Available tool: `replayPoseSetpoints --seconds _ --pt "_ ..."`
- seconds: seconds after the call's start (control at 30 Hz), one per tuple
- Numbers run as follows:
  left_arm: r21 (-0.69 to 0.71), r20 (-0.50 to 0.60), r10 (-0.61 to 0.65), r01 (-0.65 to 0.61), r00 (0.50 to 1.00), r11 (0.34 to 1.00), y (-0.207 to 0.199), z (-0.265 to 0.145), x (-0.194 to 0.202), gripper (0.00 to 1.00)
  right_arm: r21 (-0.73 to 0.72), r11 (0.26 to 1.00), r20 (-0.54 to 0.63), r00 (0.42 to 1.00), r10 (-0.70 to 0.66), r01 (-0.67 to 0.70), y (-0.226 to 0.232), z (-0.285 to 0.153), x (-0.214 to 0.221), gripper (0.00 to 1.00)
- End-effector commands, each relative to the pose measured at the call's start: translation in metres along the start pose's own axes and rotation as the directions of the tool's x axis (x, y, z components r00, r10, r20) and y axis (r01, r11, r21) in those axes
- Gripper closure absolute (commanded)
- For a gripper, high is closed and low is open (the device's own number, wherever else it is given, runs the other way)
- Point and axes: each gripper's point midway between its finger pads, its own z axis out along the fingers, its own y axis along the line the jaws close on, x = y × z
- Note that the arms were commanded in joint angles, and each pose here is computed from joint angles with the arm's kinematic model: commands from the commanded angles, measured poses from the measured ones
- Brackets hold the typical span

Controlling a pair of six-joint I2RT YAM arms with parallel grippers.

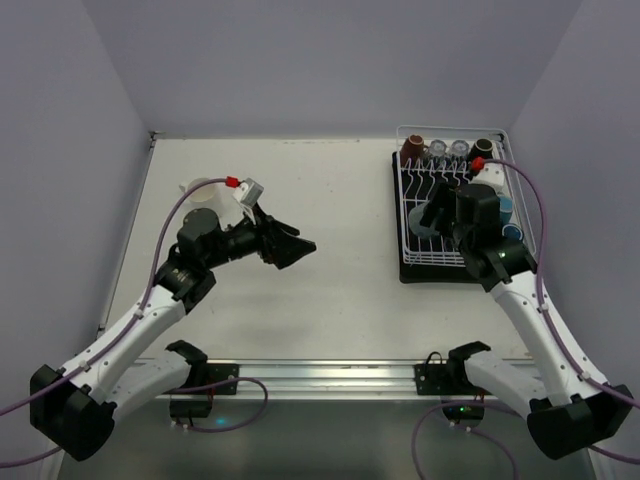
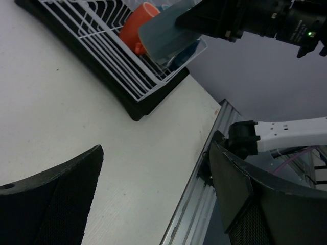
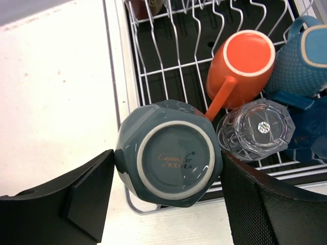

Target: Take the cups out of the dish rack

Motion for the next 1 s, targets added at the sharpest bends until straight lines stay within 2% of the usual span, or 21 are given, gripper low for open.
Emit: replayPoseSetpoints --seconds 0.0,0.17,0.3,0.5,0.73,0.87,0.97 --pt "0.193 0.067 -0.04 0.027 0.997 0.981 -0.045 0.011 -0.021 0.13 -0.134 0.987 0.176 0.978 0.114 -0.091 0.022 -0.027 -0.057 0.84" --pt "0.307 0.069 -0.068 0.043 0.995 0.951 -0.083 0.045 -0.025 0.22 -0.331 0.926 0.18 0.951 0.252 -0.183 0.046 -0.058 -0.066 0.89" --pt "0.312 0.084 -0.116 0.084 0.99 0.946 -0.082 0.069 -0.029 0.24 -0.474 0.852 0.199 0.915 0.352 -0.224 0.059 -0.091 -0.081 0.89" --pt "0.388 0.11 -0.146 0.092 0.983 0.917 -0.095 0.097 -0.043 0.24 -0.647 0.725 0.097 0.917 0.386 -0.237 0.09 -0.114 -0.075 0.89" --pt "0.489 0.11 -0.185 0.109 0.977 0.866 -0.114 0.111 -0.049 0.25 -0.751 0.595 -0.043 0.92 0.389 -0.286 0.117 -0.122 -0.06 0.89" --pt "0.517 0.103 -0.207 0.126 0.973 0.847 -0.117 0.117 -0.048 0.35 -0.766 0.564 -0.093 0.922 0.377 -0.308 0.124 -0.118 -0.048 0.89" --pt "0.528 0.122 -0.22 0.124 0.968 0.84 -0.118 0.117 -0.052 0.52 -0.791 0.51 -0.147 0.915 0.377 -0.337 0.133 -0.117 -0.041 0.89"
